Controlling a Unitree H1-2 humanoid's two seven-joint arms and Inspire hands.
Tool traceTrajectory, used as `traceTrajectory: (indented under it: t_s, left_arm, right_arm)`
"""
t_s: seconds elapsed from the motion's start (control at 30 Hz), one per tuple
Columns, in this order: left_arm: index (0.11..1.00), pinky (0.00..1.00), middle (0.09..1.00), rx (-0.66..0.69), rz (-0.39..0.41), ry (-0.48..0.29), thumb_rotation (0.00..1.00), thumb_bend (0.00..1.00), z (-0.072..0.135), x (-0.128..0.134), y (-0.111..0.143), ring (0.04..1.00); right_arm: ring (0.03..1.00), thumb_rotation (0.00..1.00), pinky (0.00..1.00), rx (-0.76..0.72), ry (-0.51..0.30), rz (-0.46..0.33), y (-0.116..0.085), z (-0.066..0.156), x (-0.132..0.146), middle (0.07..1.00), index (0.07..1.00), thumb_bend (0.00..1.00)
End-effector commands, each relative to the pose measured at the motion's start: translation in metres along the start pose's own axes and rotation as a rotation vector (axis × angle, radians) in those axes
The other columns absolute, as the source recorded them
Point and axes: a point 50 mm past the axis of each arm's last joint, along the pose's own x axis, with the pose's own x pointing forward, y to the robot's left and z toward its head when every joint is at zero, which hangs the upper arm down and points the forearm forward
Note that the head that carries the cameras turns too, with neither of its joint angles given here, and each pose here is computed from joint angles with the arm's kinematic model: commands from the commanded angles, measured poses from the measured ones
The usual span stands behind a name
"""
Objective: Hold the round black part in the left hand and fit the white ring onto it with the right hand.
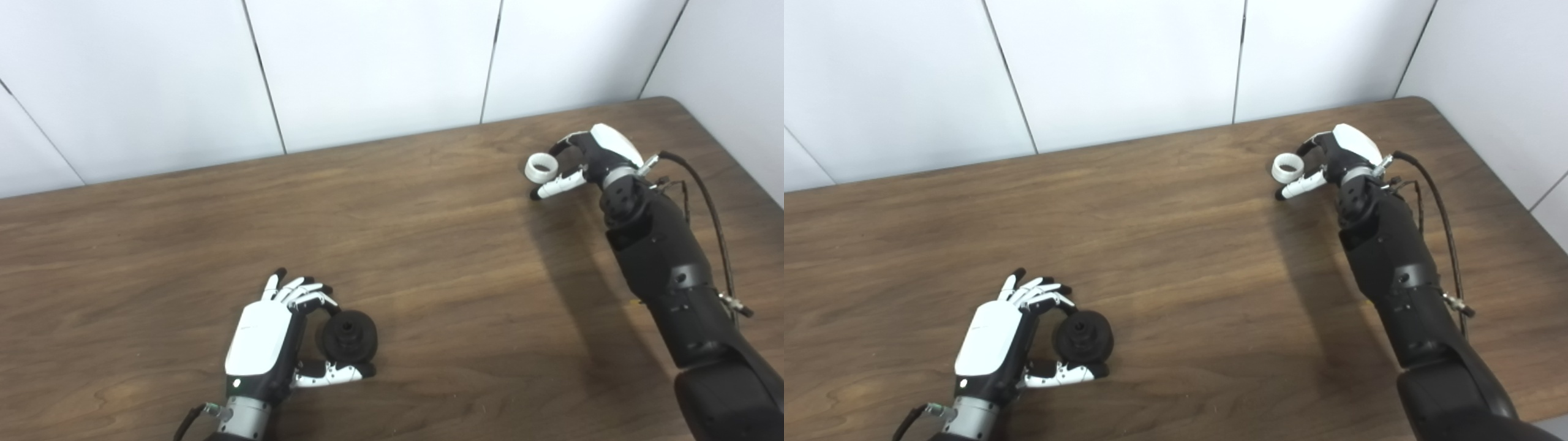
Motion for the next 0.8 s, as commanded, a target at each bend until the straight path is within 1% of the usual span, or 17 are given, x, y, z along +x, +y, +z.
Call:
traceTrajectory:
  t_s: [0.0,0.47,0.77]
  left_arm:
    - [0.484,1.00,0.756,0.030,-0.043,0.038,0.05,0.52,-0.0072,-0.0145,-0.0068,0.855]
    - [0.485,1.00,0.758,0.021,-0.052,0.044,0.05,0.52,-0.0058,-0.0208,-0.0079,0.859]
    - [0.485,1.00,0.754,0.021,-0.048,0.044,0.05,0.52,-0.0042,-0.0209,-0.0074,0.855]
  right_arm:
    - [0.990,0.21,1.00,0.009,-0.059,-0.098,-0.0285,0.0223,0.0069,0.903,0.708,0.90]
    - [0.995,0.20,1.00,0.037,-0.062,-0.093,-0.0270,0.0258,0.0105,0.920,0.705,0.89]
    - [0.990,0.20,1.00,0.028,-0.066,-0.089,-0.0274,0.0244,0.0080,0.900,0.683,0.88]
